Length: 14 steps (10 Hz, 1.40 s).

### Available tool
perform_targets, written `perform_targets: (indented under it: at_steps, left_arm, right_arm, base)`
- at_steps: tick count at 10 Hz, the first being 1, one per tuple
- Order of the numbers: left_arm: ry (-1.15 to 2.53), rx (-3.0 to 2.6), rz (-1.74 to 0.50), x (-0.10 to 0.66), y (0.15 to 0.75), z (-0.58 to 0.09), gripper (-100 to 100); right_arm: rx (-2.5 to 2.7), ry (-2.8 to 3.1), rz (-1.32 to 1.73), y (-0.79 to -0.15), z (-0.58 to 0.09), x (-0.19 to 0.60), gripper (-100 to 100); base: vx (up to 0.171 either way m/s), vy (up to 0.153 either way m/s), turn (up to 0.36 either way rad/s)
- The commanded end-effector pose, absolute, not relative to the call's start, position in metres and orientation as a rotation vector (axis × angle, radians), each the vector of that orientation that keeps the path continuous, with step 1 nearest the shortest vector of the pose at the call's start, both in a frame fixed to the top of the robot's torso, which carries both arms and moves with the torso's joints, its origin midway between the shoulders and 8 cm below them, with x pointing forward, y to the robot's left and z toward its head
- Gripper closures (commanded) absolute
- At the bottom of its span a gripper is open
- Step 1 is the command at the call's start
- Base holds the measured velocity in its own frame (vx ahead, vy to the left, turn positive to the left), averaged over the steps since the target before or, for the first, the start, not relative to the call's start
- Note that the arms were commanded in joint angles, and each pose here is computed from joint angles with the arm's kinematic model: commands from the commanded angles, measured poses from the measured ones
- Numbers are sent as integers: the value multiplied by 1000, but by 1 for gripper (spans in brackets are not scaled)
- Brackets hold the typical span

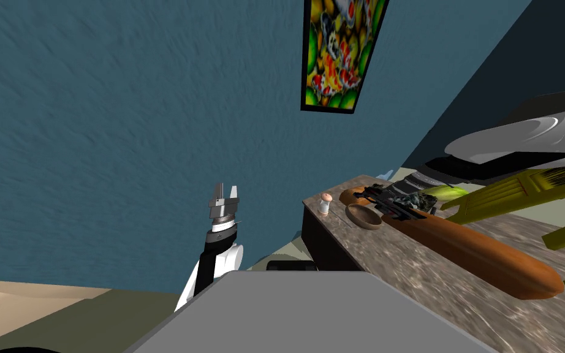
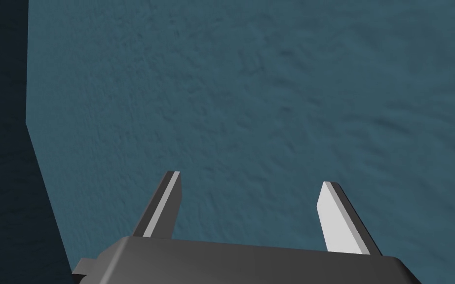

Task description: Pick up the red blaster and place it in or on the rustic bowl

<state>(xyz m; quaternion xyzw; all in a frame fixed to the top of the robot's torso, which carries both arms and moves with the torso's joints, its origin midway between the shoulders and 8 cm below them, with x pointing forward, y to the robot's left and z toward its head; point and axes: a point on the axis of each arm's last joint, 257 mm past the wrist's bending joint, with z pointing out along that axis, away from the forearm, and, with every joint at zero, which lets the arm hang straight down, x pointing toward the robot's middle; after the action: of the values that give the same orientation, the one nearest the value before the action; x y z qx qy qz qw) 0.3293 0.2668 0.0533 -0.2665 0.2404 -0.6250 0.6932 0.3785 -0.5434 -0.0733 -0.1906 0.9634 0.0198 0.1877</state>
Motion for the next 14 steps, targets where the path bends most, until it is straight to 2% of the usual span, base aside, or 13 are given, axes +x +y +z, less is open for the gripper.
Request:
perform_targets:
  at_steps: [1,2,3,4,10,11,14]
  left_arm:
    - [537,-595,-1396,329,267,53,0]
    - [537,-595,-1396,329,267,53,0]
    - [537,-595,-1396,329,267,53,0]
    - [537,-595,-1396,329,267,53,0]
    - [537,-595,-1396,329,267,53,0]
    - [537,-595,-1396,329,267,53,0]
    - [537,-595,-1396,329,267,53,0]
  right_arm:
    - [-536,2711,56,-543,-73,378,-100]
    - [-536,2711,56,-543,-73,378,-100]
    - [-536,2711,56,-543,-73,378,0]
    - [-509,2720,58,-546,-61,378,-100]
    - [-452,2734,63,-551,-35,378,-100]
    - [-451,2736,65,-551,-35,377,0]
    - [-451,2736,65,-551,-35,377,0]
  base:
    - [0,0,0]
    - [0,0,0]
    - [0,0,0]
    - [-29,-26,139]
    - [-39,-39,86]
    - [0,0,0]
    - [0,0,0]
